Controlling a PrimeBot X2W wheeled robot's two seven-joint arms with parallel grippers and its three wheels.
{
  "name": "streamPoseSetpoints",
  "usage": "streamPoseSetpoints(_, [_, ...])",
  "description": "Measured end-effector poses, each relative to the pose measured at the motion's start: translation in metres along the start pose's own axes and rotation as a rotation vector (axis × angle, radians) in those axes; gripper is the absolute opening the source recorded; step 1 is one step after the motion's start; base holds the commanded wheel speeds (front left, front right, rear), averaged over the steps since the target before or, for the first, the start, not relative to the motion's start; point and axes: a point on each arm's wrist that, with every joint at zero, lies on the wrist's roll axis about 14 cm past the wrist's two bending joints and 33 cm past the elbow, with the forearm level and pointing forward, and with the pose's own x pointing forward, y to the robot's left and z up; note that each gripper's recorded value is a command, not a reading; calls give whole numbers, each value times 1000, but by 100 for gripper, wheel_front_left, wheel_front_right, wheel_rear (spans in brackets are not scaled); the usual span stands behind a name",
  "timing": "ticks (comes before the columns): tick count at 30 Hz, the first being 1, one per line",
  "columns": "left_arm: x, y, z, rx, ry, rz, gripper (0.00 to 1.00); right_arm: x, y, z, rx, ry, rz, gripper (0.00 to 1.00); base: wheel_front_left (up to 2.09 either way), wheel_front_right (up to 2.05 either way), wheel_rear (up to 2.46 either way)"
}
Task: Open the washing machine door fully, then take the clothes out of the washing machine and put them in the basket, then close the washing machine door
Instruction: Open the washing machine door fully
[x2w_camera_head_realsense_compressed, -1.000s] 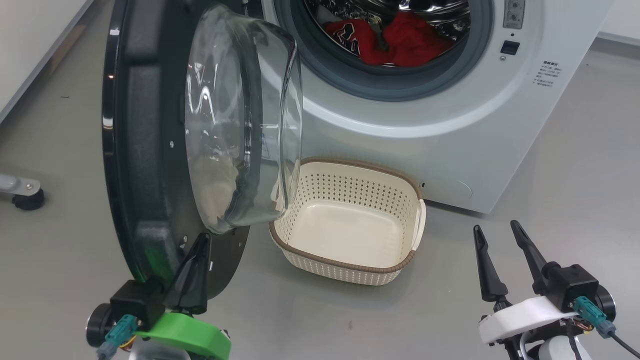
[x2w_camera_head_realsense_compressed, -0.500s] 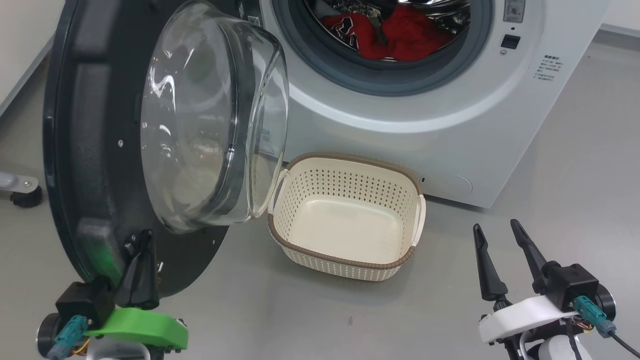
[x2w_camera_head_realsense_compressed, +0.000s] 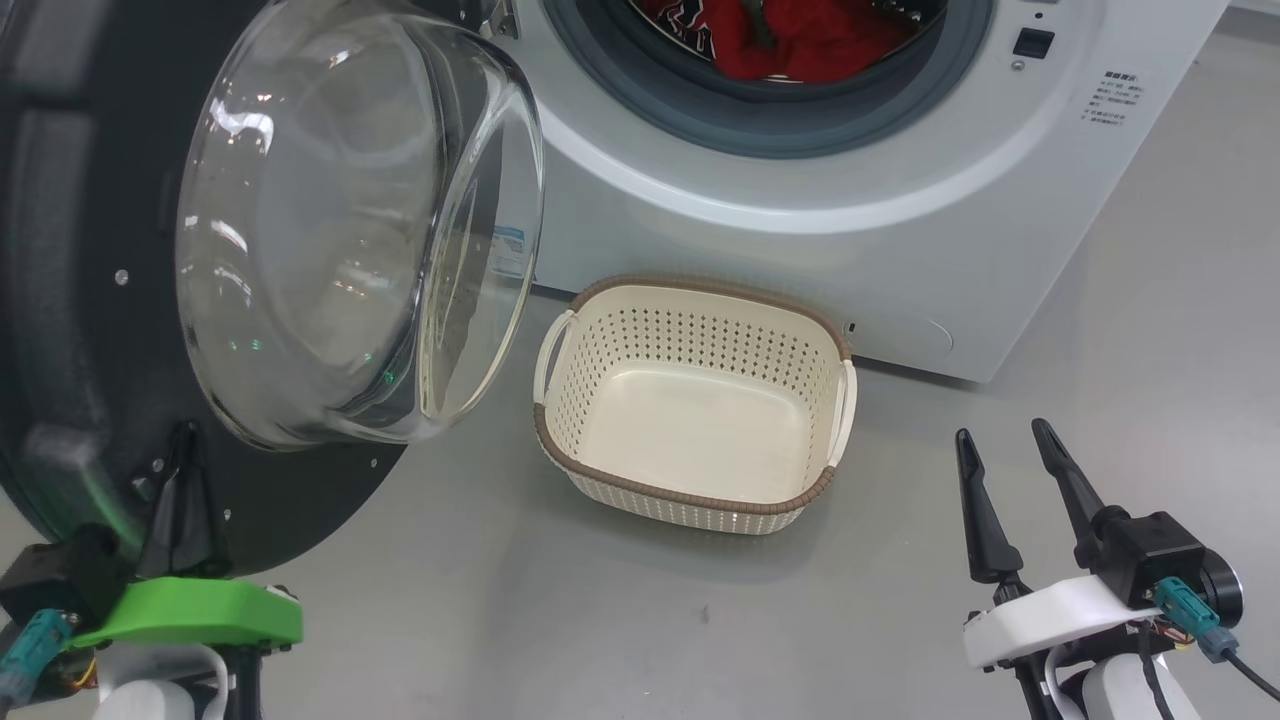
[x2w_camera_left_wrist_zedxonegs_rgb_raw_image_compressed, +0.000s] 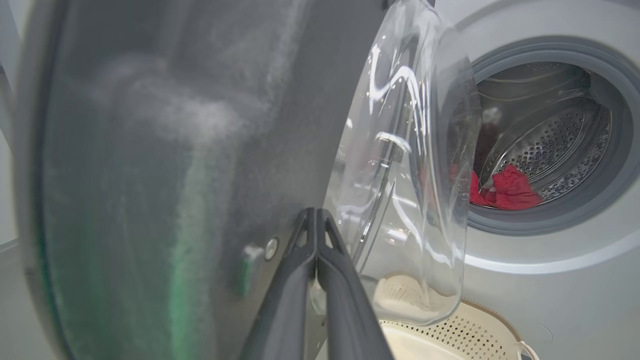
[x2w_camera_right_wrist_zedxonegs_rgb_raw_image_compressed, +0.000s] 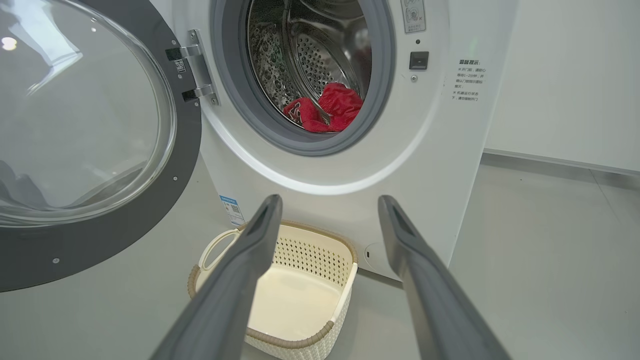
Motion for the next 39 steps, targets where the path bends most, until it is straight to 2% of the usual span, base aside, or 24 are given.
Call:
streamPoseSetpoints(24, [45,52,7,28,-27,174,0,23,-17,-15,-8,17,-11,100,0,0,0])
streamPoseSetpoints(39, [53,73,11,52,-32,233,0,25,-22,-16,-11,19,-17,100,0,0,0])
